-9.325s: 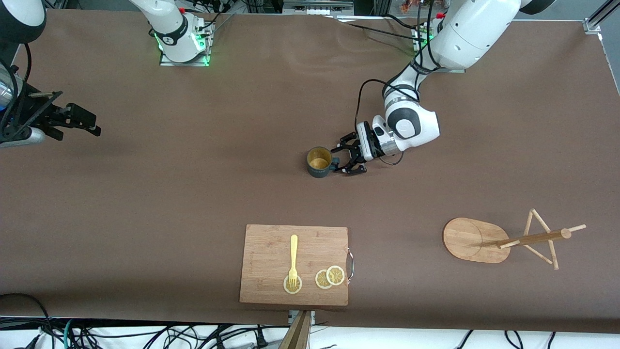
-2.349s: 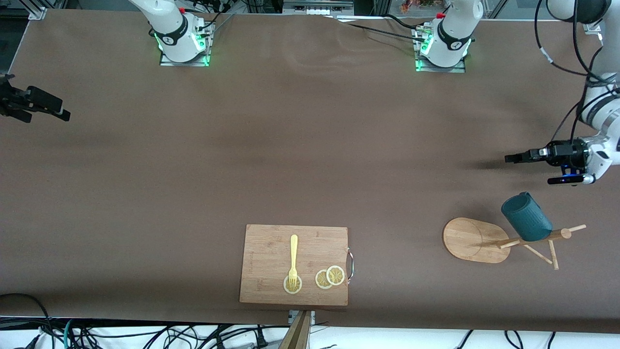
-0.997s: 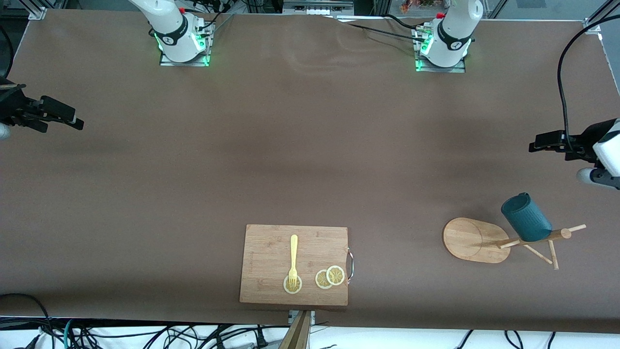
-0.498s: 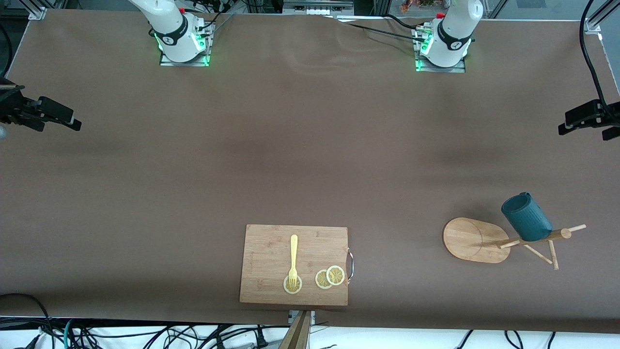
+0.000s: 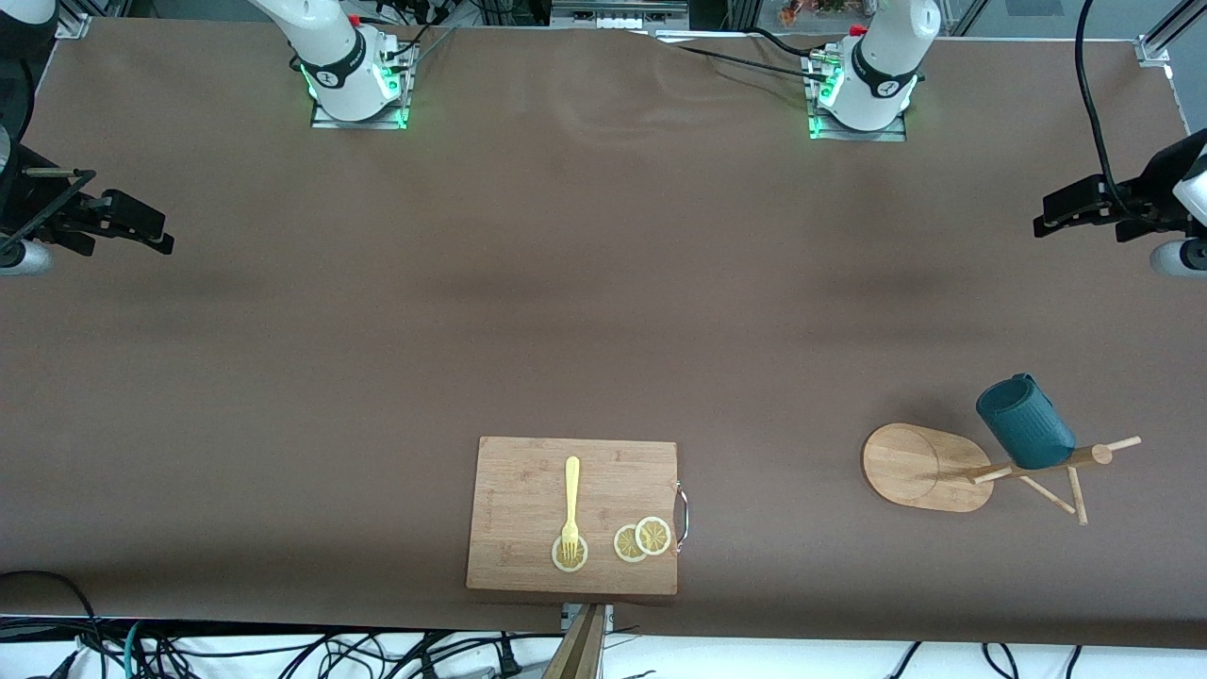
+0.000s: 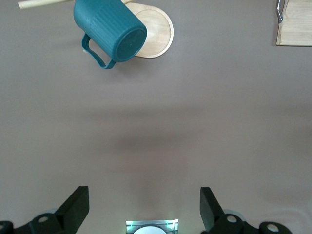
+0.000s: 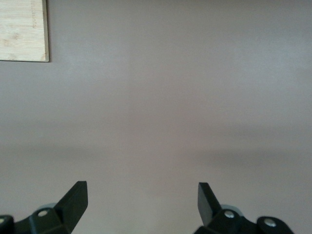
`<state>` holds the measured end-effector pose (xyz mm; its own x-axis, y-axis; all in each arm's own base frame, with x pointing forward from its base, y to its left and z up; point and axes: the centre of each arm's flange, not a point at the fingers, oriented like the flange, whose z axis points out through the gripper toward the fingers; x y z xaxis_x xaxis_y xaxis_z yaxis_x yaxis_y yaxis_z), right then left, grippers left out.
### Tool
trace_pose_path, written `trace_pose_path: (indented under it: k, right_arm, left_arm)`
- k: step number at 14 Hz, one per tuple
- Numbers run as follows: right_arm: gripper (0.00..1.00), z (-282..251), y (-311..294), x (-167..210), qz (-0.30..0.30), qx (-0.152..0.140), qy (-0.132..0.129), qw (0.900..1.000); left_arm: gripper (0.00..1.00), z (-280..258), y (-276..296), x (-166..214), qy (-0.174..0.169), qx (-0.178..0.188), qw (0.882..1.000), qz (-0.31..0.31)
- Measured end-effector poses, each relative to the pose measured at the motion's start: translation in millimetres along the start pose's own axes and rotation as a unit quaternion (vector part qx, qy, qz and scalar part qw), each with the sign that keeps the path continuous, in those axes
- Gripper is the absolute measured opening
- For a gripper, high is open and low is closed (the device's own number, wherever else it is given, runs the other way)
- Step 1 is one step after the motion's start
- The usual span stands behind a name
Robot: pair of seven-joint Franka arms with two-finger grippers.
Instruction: Pass cup and hang on rack
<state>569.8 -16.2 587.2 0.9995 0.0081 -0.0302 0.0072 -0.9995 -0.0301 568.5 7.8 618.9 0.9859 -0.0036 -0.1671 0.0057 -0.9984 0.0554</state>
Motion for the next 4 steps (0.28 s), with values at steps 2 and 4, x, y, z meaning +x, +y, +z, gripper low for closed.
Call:
trace_pose_path:
  k: [2, 4]
  right_arm:
    - [1.00, -0.5, 5.8, -0.7, 0.005, 0.000, 0.000, 1.000]
    - [1.00, -0.9, 8.4, -1.0, 0.007, 0.000, 0.000, 1.000]
  left_arm:
    - [1.00, 4.7, -0.3, 0.9, -0.004, 0.000, 1.000, -0.001]
    - [1.00, 7.6, -0.6, 2.6, -0.006, 0.000, 1.000, -0.002]
